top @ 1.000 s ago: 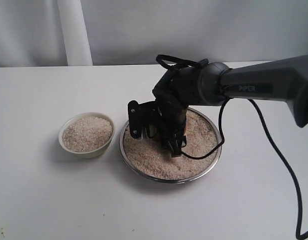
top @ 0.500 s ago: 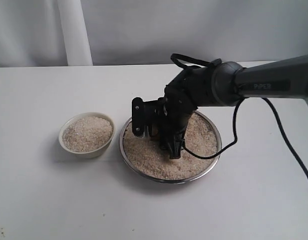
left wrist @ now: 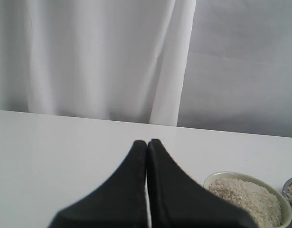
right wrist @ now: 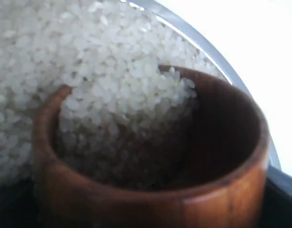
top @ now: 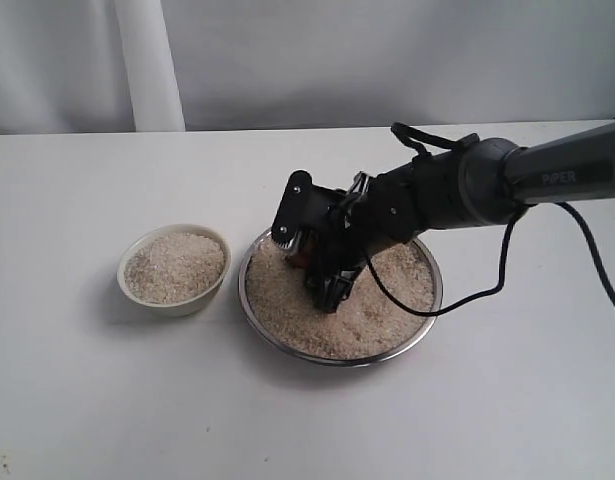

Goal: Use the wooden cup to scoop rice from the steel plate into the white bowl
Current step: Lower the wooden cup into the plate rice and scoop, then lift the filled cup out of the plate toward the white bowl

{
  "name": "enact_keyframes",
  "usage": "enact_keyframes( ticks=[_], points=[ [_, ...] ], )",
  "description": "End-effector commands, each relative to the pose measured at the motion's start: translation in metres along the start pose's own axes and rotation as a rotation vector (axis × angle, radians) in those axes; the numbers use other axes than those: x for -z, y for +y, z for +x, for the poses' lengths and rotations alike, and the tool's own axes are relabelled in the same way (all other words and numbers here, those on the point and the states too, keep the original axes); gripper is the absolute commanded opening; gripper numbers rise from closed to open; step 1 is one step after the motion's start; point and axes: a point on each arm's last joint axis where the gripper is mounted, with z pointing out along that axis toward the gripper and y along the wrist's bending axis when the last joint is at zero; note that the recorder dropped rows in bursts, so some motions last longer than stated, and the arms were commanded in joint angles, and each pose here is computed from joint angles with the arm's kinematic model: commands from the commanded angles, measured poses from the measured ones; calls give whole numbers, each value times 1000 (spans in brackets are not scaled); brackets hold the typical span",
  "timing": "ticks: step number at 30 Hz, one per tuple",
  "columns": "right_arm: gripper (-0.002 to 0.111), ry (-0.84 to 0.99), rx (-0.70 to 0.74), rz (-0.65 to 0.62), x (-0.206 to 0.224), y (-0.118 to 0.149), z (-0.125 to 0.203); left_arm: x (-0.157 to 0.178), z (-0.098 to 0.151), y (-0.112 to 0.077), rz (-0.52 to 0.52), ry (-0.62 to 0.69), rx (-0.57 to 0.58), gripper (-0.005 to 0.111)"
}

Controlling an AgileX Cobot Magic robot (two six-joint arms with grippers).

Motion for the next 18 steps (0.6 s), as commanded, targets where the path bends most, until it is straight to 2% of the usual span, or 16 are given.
enact_keyframes(
  ticks=[1, 11, 18],
  points=[
    [0, 113, -50, -99, -6, 7, 27, 0, 0, 0, 6, 0, 10, 0],
    [0, -84, -209, 54, 36, -23, 1, 0, 0, 0, 6, 0, 10, 0],
    [0, -169, -249, 120, 60, -34, -12, 0, 0, 0, 6, 0, 10, 0]
  ],
)
